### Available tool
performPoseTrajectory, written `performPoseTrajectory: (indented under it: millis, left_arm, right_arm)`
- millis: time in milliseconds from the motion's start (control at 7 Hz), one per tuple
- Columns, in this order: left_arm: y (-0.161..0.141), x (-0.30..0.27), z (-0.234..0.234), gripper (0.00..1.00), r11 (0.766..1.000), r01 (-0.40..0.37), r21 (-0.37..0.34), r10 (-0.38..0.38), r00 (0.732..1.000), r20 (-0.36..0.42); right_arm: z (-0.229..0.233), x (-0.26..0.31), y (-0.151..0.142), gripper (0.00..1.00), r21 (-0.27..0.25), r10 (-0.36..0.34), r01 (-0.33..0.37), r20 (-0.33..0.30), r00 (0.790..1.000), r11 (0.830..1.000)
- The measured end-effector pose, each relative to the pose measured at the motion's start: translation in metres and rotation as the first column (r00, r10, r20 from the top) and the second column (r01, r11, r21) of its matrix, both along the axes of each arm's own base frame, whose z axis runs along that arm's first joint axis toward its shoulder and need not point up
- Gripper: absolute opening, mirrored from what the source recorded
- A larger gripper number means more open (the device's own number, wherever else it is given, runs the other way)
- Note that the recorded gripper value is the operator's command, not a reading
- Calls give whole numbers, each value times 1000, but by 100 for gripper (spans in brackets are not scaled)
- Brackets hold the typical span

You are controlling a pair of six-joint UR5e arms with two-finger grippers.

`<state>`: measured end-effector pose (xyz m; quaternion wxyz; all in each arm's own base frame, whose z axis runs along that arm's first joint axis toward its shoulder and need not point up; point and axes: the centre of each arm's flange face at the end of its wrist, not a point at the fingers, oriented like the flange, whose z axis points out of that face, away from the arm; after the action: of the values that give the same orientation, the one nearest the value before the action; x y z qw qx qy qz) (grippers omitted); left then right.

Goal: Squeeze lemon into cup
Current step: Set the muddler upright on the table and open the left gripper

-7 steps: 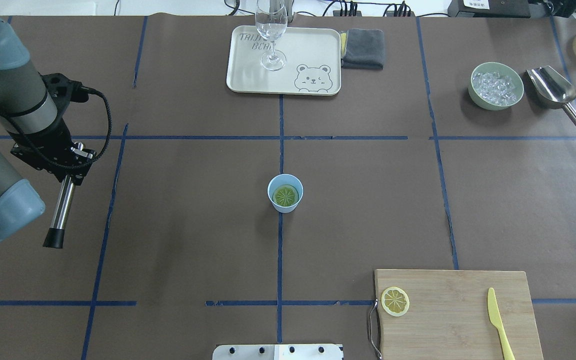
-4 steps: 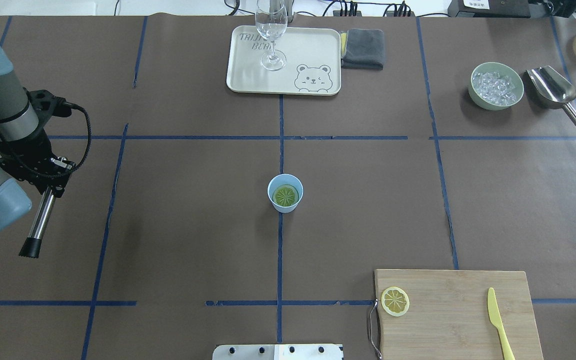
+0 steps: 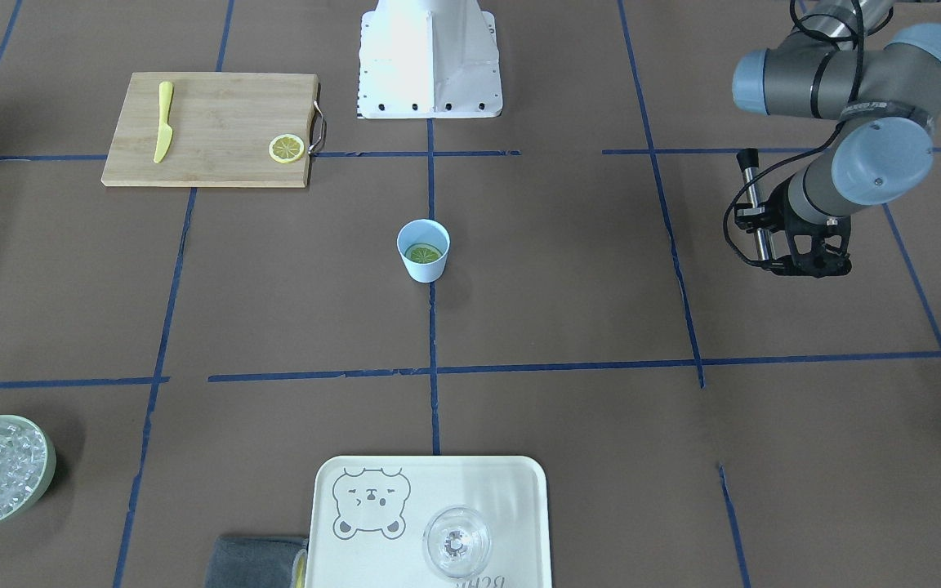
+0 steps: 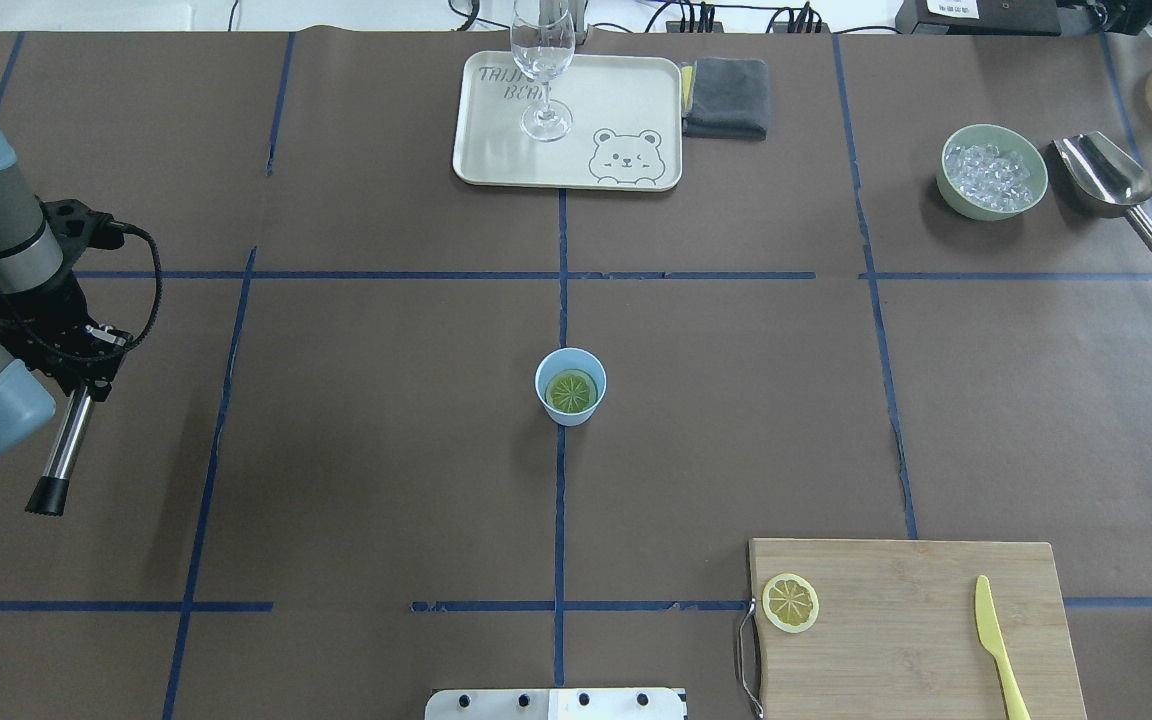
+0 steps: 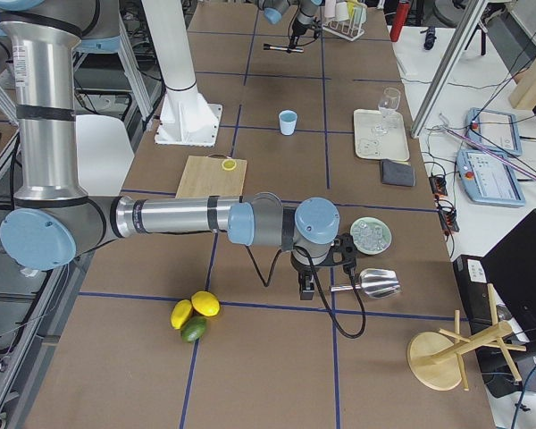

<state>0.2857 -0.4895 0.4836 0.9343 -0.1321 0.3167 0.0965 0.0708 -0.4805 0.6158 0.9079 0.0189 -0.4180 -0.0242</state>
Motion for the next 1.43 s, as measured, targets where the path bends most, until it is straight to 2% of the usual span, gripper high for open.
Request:
performPoseTrajectory:
  millis: [1000, 1143, 1286, 1429]
  left_arm:
    - [-23, 3, 60, 0, 1000, 26, -4, -26, 1000, 6]
    - [-24, 4, 62, 15, 1000, 25, -4, -25, 1000, 6]
    - [-25, 5, 63, 51, 1000, 24, -4, -24, 1000, 7]
    - [-25, 7, 64, 97, 1000, 23, -3, -23, 1000, 7]
  right_arm:
    - [-4, 0, 0, 100, 7, 0, 0, 0, 1000, 1000]
    - [-5, 0, 0, 100, 10, 1, -1, 0, 1000, 1000]
    - [-6, 0, 0, 100, 12, 1, -1, 0, 1000, 1000]
    - [-6, 0, 0, 100, 12, 1, -1, 0, 1000, 1000]
